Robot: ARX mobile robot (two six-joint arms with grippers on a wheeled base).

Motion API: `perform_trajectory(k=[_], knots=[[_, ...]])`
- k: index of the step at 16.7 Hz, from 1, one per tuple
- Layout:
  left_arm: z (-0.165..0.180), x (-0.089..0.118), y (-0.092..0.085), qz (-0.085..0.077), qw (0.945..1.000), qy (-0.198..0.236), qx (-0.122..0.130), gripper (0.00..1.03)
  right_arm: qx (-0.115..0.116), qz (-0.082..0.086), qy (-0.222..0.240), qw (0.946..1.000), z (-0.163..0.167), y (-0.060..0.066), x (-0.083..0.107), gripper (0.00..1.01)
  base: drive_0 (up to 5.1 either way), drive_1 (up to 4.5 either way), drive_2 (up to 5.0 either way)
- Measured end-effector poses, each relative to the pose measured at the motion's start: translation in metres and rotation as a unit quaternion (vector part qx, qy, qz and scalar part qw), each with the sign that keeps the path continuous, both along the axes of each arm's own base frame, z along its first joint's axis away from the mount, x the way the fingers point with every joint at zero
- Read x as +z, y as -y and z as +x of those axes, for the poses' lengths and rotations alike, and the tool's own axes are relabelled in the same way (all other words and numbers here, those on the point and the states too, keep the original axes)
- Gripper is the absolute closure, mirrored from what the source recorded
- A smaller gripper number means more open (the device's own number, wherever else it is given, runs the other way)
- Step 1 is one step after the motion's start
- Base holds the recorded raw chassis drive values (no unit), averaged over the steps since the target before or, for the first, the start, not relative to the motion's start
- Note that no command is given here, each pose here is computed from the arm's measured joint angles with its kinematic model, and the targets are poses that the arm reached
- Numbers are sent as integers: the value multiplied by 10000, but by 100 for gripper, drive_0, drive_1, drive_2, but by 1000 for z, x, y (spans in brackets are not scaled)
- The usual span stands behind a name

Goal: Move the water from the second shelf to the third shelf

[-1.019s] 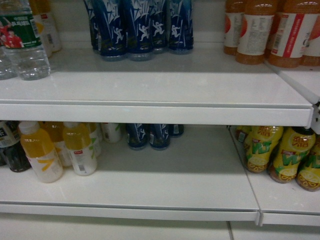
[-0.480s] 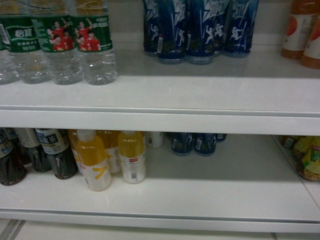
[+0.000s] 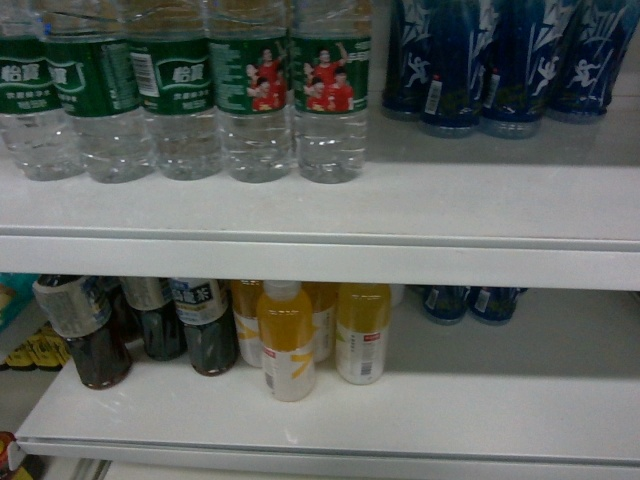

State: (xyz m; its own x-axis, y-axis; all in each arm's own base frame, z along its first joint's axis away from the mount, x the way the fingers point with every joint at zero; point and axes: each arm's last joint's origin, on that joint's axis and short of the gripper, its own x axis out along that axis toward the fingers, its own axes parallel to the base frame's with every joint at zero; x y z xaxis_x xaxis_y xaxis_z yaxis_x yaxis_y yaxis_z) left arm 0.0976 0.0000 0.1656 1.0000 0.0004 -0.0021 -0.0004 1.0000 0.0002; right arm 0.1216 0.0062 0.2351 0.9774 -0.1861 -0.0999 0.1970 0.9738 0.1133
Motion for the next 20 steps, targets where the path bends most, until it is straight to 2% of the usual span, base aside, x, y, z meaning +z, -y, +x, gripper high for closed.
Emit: perform_trajectory(k=[20], knots=[[0, 0, 0, -2, 10000, 13, 0, 5, -2, 1, 13, 10000, 0, 0, 0, 58, -489, 313, 166]])
